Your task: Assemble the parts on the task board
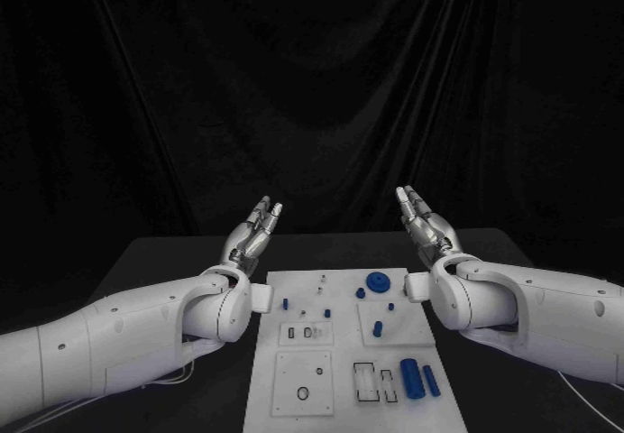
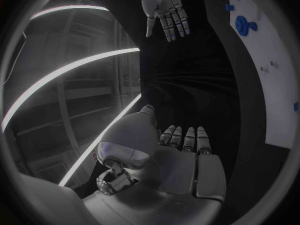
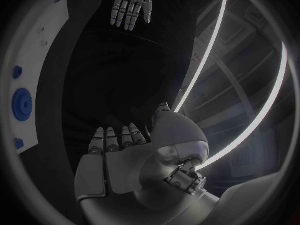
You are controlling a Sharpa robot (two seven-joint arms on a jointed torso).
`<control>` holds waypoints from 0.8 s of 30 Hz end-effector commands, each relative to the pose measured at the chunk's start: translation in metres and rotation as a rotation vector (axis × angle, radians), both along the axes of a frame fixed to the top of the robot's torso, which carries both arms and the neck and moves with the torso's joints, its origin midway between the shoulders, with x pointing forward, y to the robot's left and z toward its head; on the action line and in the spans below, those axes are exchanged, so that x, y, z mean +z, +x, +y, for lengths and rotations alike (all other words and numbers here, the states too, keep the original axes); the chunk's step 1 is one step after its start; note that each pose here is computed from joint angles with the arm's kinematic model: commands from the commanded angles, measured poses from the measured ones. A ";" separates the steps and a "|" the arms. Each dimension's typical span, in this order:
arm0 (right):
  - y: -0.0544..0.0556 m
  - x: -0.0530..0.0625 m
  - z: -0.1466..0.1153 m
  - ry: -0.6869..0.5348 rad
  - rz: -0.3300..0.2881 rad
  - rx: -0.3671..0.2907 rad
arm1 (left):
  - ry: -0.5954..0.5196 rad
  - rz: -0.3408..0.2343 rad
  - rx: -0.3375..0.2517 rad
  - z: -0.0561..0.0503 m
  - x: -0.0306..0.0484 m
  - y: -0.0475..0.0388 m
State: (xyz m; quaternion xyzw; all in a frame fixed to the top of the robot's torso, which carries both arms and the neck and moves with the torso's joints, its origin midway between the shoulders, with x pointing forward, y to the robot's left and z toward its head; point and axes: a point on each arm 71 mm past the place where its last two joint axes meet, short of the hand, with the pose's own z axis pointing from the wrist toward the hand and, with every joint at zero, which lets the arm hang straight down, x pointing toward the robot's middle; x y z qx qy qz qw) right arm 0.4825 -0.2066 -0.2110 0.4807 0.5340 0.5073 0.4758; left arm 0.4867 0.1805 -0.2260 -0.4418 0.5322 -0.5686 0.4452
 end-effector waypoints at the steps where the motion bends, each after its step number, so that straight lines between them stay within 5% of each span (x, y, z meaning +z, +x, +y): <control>1: 0.000 -0.001 0.002 0.051 0.026 0.027 | -0.150 -0.069 -0.153 -0.009 0.0110 0.0036; 11: 0.000 -0.001 0.002 0.051 0.026 0.027 | -0.197 -0.097 -0.228 -0.012 0.0158 0.0095; 12: 0.005 -0.002 -0.009 -0.012 0.019 0.058 | -0.189 -0.055 -0.231 0.005 0.0130 0.0095; 21: 0.010 0.004 -0.016 -0.068 -0.003 0.079 | -0.182 -0.053 -0.228 0.017 0.0138 0.0096; 24: 0.014 0.011 -0.017 -0.131 -0.053 0.128 | -0.178 -0.061 -0.243 0.022 0.0147 0.0083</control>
